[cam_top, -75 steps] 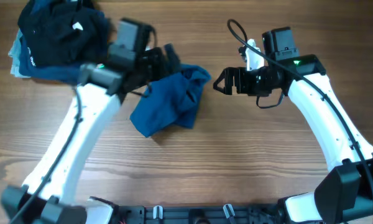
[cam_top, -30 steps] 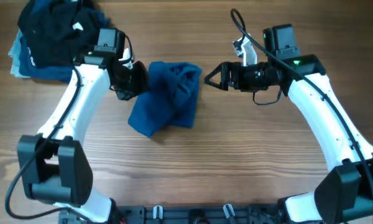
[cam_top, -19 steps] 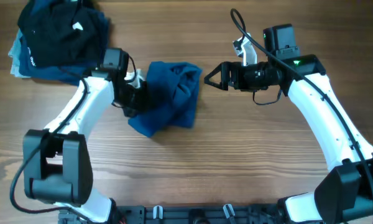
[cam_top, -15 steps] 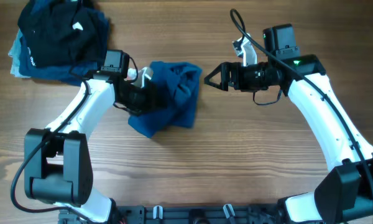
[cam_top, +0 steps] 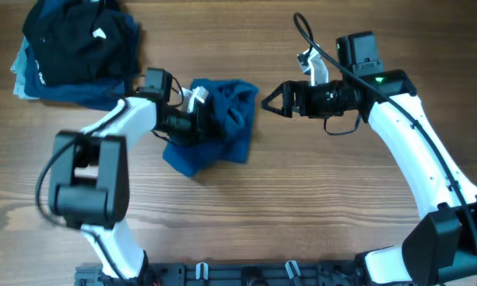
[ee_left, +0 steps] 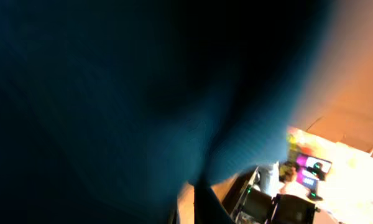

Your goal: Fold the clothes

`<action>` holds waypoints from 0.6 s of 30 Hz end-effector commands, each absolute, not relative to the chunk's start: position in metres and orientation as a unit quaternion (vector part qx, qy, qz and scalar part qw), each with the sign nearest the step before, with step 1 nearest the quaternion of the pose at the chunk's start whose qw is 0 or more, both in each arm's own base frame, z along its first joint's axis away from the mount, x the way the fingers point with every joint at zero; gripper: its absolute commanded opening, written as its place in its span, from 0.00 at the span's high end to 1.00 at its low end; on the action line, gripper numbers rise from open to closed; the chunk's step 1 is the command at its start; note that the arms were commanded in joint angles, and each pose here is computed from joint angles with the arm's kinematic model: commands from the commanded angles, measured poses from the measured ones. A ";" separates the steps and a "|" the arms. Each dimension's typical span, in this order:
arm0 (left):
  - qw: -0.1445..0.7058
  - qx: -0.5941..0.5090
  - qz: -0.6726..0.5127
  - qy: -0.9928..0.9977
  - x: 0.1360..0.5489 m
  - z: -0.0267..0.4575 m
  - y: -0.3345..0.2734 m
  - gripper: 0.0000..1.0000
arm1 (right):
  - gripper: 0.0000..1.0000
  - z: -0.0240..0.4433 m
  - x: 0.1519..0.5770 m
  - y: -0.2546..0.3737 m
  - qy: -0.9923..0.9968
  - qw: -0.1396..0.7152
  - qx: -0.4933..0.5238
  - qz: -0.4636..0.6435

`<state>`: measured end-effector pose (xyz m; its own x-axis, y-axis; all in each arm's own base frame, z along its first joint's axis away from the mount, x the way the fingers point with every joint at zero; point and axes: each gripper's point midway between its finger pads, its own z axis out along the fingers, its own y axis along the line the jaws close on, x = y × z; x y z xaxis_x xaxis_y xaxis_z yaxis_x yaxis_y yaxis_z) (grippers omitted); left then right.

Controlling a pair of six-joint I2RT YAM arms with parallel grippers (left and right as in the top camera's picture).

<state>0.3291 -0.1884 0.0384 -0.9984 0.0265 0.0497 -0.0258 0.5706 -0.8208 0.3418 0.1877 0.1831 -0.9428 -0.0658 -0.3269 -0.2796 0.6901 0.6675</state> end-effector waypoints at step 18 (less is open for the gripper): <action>-0.177 -0.096 0.512 -0.835 0.374 0.192 -0.199 0.89 | 0.00 0.188 0.347 0.197 0.893 0.154 -0.122 0.404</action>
